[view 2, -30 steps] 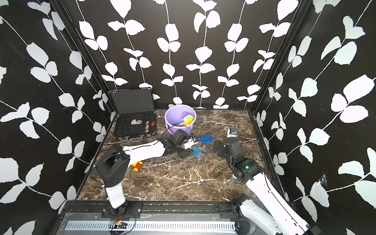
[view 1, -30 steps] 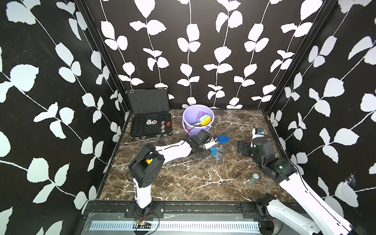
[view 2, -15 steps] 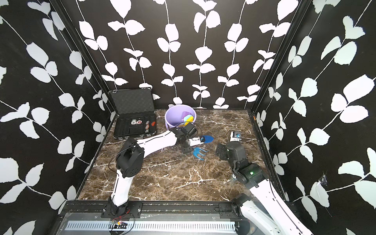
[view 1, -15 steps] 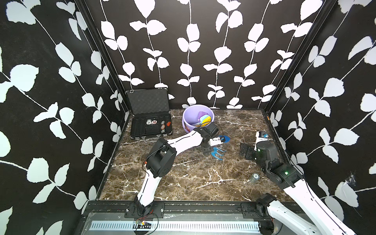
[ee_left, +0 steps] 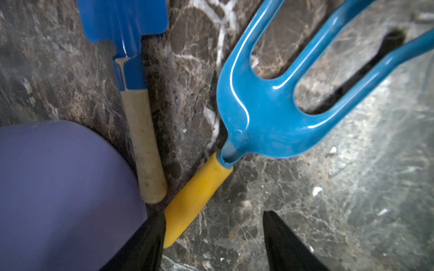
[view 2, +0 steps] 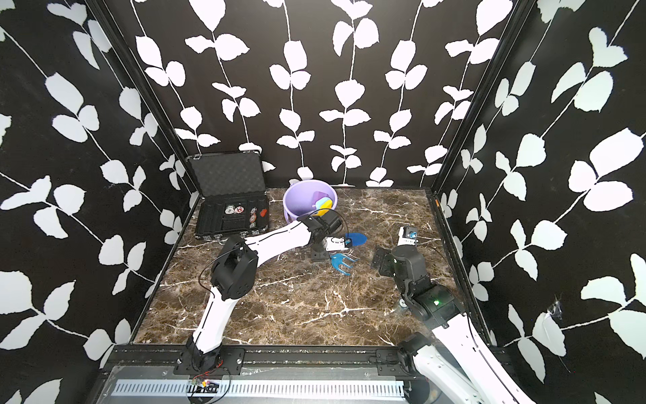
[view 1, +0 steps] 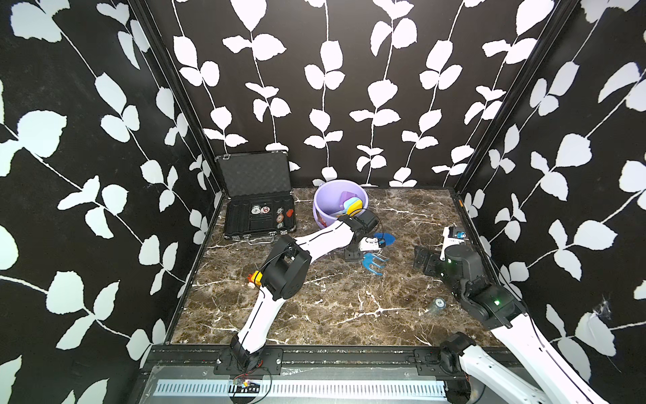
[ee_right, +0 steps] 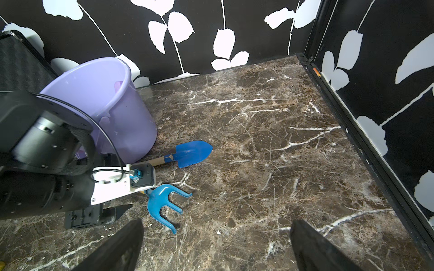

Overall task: Organize the gardening tools
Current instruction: Pick up the gardening tool from the center of the board.

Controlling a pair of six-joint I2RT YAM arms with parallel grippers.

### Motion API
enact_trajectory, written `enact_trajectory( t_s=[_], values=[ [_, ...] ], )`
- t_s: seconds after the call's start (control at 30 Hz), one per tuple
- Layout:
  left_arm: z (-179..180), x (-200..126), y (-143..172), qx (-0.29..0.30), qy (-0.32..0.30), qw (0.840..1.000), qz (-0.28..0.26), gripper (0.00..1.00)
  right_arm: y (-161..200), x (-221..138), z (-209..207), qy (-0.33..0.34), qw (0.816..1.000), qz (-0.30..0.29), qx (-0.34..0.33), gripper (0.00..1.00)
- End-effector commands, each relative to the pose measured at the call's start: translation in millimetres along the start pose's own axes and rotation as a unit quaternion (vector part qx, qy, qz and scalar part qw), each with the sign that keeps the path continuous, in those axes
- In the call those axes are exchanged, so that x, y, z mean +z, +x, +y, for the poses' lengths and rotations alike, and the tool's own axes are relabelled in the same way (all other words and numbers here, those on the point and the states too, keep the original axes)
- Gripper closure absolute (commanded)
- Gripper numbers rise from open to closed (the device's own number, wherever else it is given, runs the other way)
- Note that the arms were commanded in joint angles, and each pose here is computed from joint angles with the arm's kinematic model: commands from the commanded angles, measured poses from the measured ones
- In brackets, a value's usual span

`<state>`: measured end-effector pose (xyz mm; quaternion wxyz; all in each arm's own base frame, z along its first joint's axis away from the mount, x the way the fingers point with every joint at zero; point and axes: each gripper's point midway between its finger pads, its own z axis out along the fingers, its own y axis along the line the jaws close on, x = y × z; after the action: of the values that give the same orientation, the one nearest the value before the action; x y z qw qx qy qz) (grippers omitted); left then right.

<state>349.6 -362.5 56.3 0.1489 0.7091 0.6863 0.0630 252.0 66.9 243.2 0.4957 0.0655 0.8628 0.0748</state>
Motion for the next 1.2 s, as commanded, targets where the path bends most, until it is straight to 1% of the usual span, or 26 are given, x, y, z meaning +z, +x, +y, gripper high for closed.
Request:
enact_trajectory(
  t_s=[0.0, 0.2, 0.47, 0.6, 0.67, 0.9, 1.07, 1.17],
  values=[
    [-1.2, -5.8, -1.1, 0.039, 0.011, 0.999, 0.004, 0.32, 1.1, 0.5, -4.9, 0.011, 1.0, -0.003, 0.005, 0.01],
    [-2.4, 6.3, -1.6, 0.07, 0.021, 0.997, 0.018, 0.32, 0.3, -2.3, -6.2, 0.011, 1.0, -0.004, 0.005, 0.01],
    [-13.0, 23.0, 6.2, 0.106, 0.056, 0.992, 0.046, 0.33, -1.7, -12.7, -12.0, 0.014, 1.0, -0.014, 0.006, 0.01],
    [-19.2, 28.9, 8.1, 0.106, 0.079, 0.99, 0.055, 0.37, -3.1, -18.4, -15.2, 0.013, 1.0, -0.024, 0.012, 0.01],
    [-25.4, 30.5, 8.9, 0.107, 0.091, 0.988, 0.059, 0.41, -3.6, -20.4, -16.2, 0.013, 0.999, -0.028, 0.015, 0.01],
    [-51.8, 21.4, 2.9, 0.126, 0.113, 0.983, 0.068, 0.42, -3.1, -18.1, -14.1, 0.01, 1.0, -0.025, 0.014, 0.01],
    [-76.9, 11.3, 0.1, 0.138, 0.14, 0.978, 0.07, 0.42, -1.0, -14.1, -10.9, 0.005, 1.0, -0.019, 0.012, 0.01],
    [-94.0, 0.4, 2.8, 0.143, 0.169, 0.973, 0.072, 0.42, -0.3, -12.9, -10.3, 0.004, 1.0, -0.019, 0.011, 0.01]
  ],
)
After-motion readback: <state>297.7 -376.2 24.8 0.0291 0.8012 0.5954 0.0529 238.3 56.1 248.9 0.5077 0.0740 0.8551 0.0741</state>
